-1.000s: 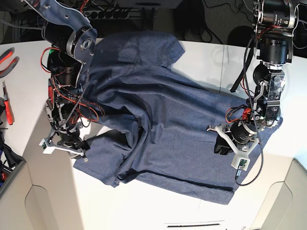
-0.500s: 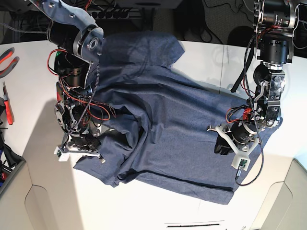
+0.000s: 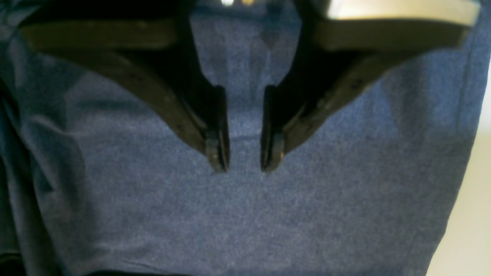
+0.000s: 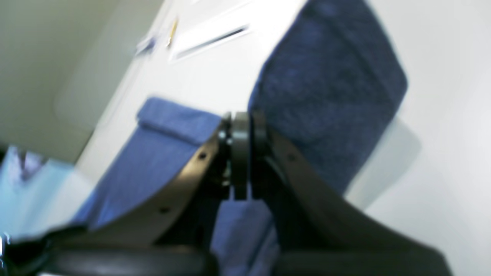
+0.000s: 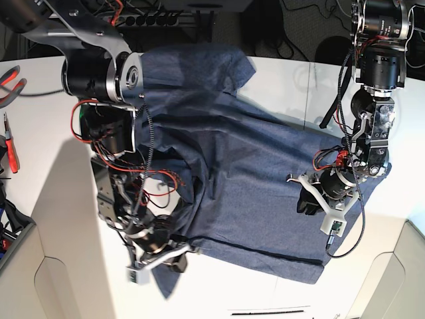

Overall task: Layout the t-shirt on the table in an organized manner, then fold the t-shirt properly
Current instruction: 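Drag the lifted hem with the right gripper toward the left gripper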

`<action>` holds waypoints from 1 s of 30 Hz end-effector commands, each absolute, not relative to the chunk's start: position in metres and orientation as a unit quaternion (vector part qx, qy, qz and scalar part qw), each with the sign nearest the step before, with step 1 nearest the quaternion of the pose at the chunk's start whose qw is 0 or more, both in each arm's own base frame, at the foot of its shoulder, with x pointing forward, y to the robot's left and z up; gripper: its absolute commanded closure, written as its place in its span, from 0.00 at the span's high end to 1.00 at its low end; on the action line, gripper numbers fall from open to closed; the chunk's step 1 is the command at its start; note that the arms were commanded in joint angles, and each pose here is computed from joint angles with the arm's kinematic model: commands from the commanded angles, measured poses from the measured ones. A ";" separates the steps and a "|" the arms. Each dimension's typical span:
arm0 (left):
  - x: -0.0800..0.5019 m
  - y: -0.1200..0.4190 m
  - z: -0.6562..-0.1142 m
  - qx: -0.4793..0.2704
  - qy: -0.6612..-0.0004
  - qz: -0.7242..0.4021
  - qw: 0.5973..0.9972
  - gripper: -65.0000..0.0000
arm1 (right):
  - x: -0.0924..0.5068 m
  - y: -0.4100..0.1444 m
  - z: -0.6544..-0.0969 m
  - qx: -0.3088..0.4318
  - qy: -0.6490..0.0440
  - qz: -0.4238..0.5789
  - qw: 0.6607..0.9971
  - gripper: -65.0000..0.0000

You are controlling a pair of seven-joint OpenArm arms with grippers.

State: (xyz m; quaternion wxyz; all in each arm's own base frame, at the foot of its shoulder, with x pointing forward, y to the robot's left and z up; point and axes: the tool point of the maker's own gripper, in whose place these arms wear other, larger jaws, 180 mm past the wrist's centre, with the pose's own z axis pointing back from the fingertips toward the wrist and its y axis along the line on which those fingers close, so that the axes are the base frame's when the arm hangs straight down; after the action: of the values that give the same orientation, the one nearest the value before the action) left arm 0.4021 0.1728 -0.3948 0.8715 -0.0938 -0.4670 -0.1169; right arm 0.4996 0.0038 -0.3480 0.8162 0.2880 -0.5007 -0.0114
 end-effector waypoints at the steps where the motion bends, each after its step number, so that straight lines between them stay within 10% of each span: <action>1: 0.415 0.177 -0.375 -0.092 -0.493 -0.116 0.857 0.28 | 0.514 0.016 -0.317 0.290 -0.529 0.022 0.797 0.00; 11: 0.415 0.177 -0.375 -0.091 -0.494 -0.116 0.857 0.28 | 0.490 0.087 -0.321 0.237 -0.516 0.225 0.792 0.00; 25: 0.416 0.177 -0.375 -0.092 -0.494 -0.116 0.857 0.28 | 0.480 0.104 -0.325 0.234 -0.508 0.266 0.785 0.00; 30: 0.416 0.176 -0.374 -0.092 -0.496 -0.116 0.855 0.28 | 0.473 0.109 -0.326 0.249 -0.502 0.279 0.780 0.33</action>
State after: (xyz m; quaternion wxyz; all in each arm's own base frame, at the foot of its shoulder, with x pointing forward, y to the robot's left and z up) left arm 0.4021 0.1727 -0.3948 0.8713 -0.0940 -0.4672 -0.1169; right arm 0.4602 0.1019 -0.3541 0.8022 0.2397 -0.4702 0.2791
